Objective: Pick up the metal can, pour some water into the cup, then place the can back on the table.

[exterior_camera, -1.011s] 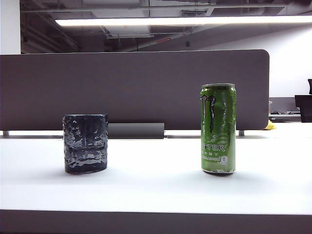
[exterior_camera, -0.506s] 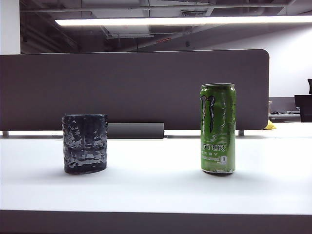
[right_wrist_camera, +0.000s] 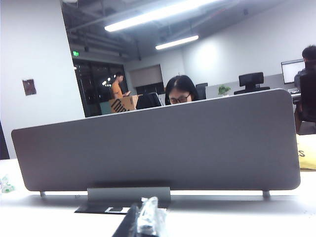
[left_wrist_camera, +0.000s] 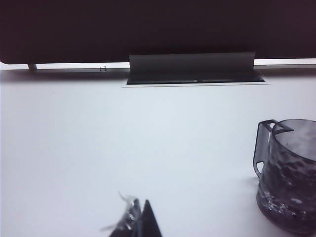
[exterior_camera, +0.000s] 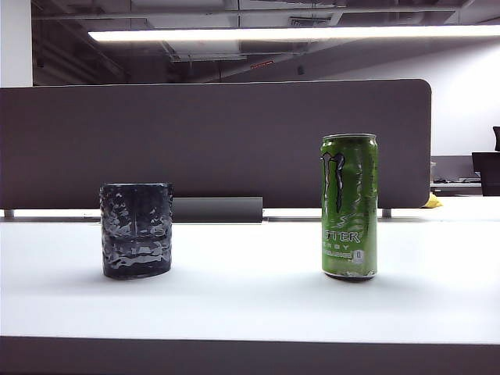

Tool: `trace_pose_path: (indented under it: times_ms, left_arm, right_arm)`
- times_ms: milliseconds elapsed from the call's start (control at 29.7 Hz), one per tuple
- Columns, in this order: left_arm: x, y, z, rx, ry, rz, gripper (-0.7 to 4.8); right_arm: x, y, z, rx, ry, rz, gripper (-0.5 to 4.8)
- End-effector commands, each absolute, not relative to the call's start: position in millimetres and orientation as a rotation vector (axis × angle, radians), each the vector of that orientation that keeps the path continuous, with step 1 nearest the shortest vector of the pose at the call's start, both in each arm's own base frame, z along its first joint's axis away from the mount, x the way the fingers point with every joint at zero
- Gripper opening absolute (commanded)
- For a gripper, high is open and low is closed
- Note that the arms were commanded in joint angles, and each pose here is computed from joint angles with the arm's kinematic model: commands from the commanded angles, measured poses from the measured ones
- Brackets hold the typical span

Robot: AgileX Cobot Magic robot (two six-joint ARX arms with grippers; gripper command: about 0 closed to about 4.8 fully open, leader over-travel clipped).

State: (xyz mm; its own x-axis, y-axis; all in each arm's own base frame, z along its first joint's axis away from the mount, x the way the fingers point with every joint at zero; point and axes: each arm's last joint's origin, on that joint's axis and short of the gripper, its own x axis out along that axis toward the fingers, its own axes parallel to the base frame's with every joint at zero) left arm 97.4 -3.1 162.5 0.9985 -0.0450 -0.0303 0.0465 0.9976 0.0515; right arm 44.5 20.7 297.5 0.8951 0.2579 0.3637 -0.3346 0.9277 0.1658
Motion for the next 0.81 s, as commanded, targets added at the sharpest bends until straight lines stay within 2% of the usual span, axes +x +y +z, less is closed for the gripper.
trace_pose_path:
  times_ms: [34,371,708,809]
  left_arm:
    - [97.3,-3.3,164.2,0.052,0.015,-0.051,-0.05]
    - [97.3,-3.5,164.2,0.052,0.015,-0.052,-0.05]
    - [97.3,-3.4,164.1,0.052,0.015,-0.051,-0.05]
    - [97.3,-3.5,164.2,0.052,0.015,-0.053,-0.05]
  right_arm:
    - [44.2,20.5,296.5,0.222,-0.333,0.311,-0.05]
    - [52.2,20.6,277.7,0.001,-0.213,0.189,-0.05]
    - [81.1,3.5,223.1,0.050,-0.052,0.195,-0.05]
    - [85.6,1.5,208.7,0.046,-0.017,0.135,-0.06]
